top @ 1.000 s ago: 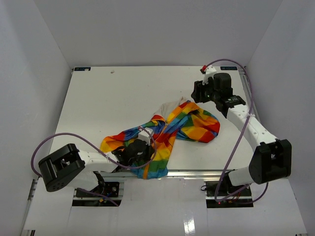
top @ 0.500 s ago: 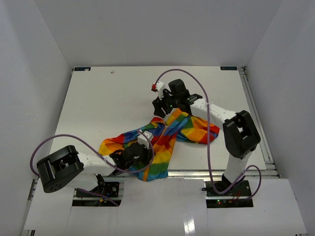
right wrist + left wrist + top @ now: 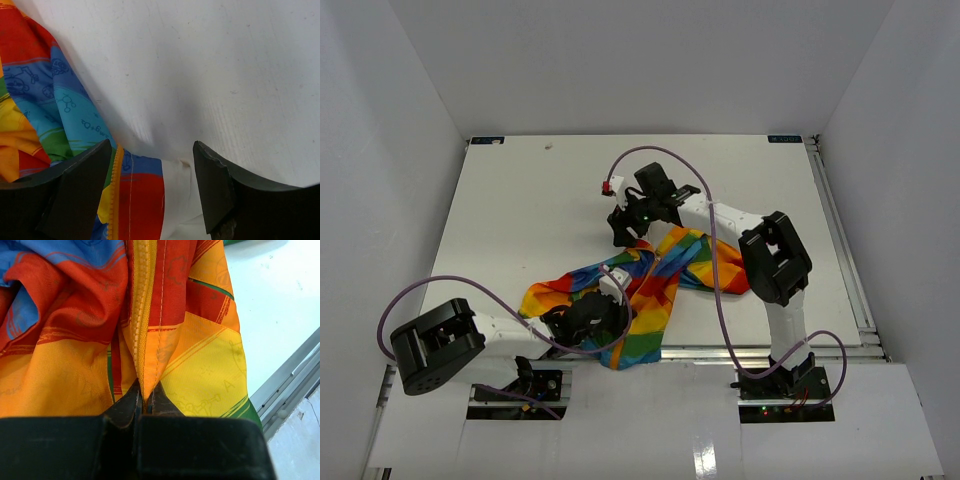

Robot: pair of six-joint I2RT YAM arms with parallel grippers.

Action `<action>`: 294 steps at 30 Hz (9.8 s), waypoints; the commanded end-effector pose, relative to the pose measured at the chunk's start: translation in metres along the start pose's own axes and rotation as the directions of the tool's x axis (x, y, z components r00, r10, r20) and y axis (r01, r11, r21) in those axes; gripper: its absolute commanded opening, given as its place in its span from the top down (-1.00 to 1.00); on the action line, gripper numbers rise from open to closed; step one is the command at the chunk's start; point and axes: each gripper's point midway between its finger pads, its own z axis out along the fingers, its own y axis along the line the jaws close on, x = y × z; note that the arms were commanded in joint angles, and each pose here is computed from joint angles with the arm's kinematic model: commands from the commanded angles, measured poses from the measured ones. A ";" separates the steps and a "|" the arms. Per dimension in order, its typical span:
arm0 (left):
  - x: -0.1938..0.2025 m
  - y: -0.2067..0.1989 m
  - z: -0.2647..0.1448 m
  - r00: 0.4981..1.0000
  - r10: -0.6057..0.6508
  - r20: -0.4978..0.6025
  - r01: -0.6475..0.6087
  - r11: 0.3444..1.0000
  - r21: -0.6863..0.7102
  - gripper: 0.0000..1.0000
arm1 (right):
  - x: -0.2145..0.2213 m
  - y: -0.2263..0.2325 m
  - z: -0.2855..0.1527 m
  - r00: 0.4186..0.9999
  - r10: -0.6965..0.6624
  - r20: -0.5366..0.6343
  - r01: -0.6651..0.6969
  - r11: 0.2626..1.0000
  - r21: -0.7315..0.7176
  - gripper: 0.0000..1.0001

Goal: Zip up the jacket

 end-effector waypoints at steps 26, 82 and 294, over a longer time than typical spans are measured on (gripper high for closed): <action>-0.011 0.016 -0.007 0.998 -0.039 0.045 0.044 0.993 -0.113 1.00 | -0.070 -0.058 -0.042 0.976 0.079 0.201 -0.123 0.969 0.215 0.84; -0.008 0.021 -0.014 0.994 -0.073 0.082 0.082 0.991 -0.109 1.00 | -0.050 -0.078 -0.049 0.885 0.267 0.382 -0.394 0.866 0.308 0.84; -0.022 0.035 0.001 0.990 -0.009 0.143 0.040 0.975 -0.219 0.89 | 0.116 -0.023 -0.230 0.579 0.280 0.765 -0.781 0.460 0.423 0.05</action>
